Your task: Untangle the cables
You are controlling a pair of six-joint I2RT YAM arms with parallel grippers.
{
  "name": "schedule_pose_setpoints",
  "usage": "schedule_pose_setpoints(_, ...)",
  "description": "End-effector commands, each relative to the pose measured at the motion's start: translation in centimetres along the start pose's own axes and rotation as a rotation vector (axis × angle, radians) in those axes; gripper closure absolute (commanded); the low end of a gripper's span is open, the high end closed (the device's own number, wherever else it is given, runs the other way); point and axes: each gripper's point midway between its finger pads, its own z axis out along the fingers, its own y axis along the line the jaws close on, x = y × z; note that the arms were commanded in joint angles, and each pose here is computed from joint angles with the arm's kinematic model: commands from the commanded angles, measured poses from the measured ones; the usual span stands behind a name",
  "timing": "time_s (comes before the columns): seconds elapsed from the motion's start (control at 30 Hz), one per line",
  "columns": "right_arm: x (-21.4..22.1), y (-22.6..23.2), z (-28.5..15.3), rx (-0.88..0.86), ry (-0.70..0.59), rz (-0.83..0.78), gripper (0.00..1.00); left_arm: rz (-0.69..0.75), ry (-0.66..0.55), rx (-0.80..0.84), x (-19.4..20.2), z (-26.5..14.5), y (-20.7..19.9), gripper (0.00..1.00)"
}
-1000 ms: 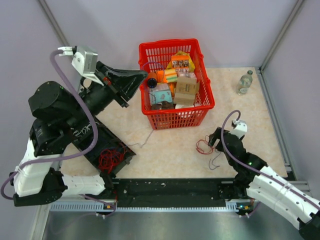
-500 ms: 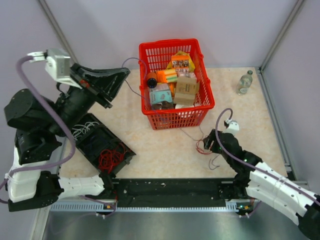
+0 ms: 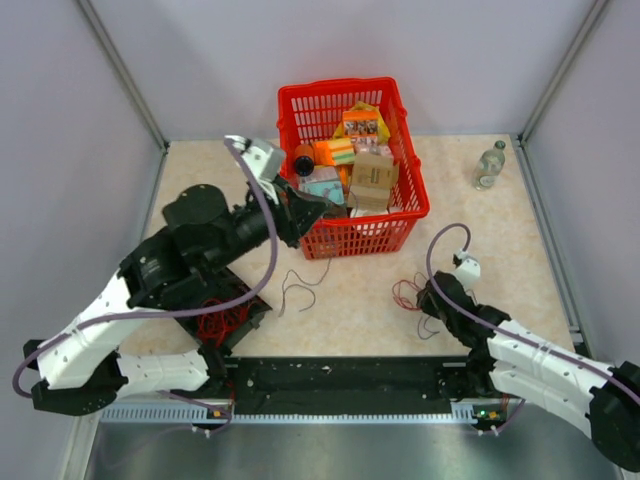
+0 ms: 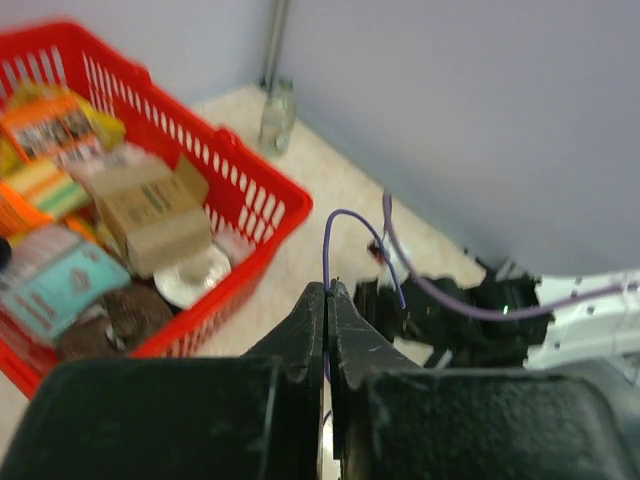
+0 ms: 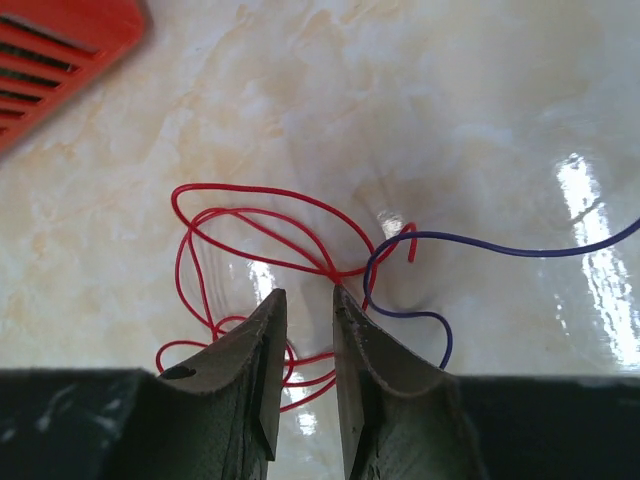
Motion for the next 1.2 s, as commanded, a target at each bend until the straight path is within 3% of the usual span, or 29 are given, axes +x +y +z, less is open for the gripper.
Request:
schedule_pose_setpoints(0.0, -2.9, -0.6, -0.4, 0.062, -0.11, 0.021, 0.75, -0.101, 0.117, 0.019, 5.5, 0.0, 0.1, 1.0)
schedule_pose_setpoints(0.27, -4.0, 0.1, -1.2, -0.002, -0.156, 0.002, 0.74, -0.216, 0.429, -0.047, 22.0, -3.7, 3.4, 1.0)
schedule_pose_setpoints(0.4, -3.7, 0.9, -1.2, -0.038, -0.135, -0.01, 0.74, -0.152, 0.52, -0.257, 28.8, -5.0, 8.0, 1.0)
schedule_pose_setpoints(0.53, -3.4, 1.1, -1.3, -0.052, -0.115, -0.015, 0.74, -0.084, 0.583, -0.517, 33.1, -6.8, 13.0, 1.0)
schedule_pose_setpoints(0.6, -3.3, 1.2, -1.4, -0.062, -0.113, -0.013, 0.74, -0.121, 0.597, -0.643, 34.5, -7.7, 14.5, 0.99)
schedule_pose_setpoints(0.87, -3.0, 1.0, -1.6, -0.077, -0.108, -0.019, 0.73, -0.251, 0.588, -0.68, 38.4, -6.6, 15.7, 0.94)
schedule_pose_setpoints(0.97, -2.8, 0.9, -1.6, -0.075, -0.102, -0.027, 0.73, -0.279, 0.601, -0.666, 38.8, -6.4, 15.3, 0.73)
schedule_pose_setpoints(1.17, -2.3, 0.5, -1.5, -0.071, -0.091, -0.026, 0.73, -0.358, 0.548, -0.565, 39.5, -5.0, 14.0, 0.48)
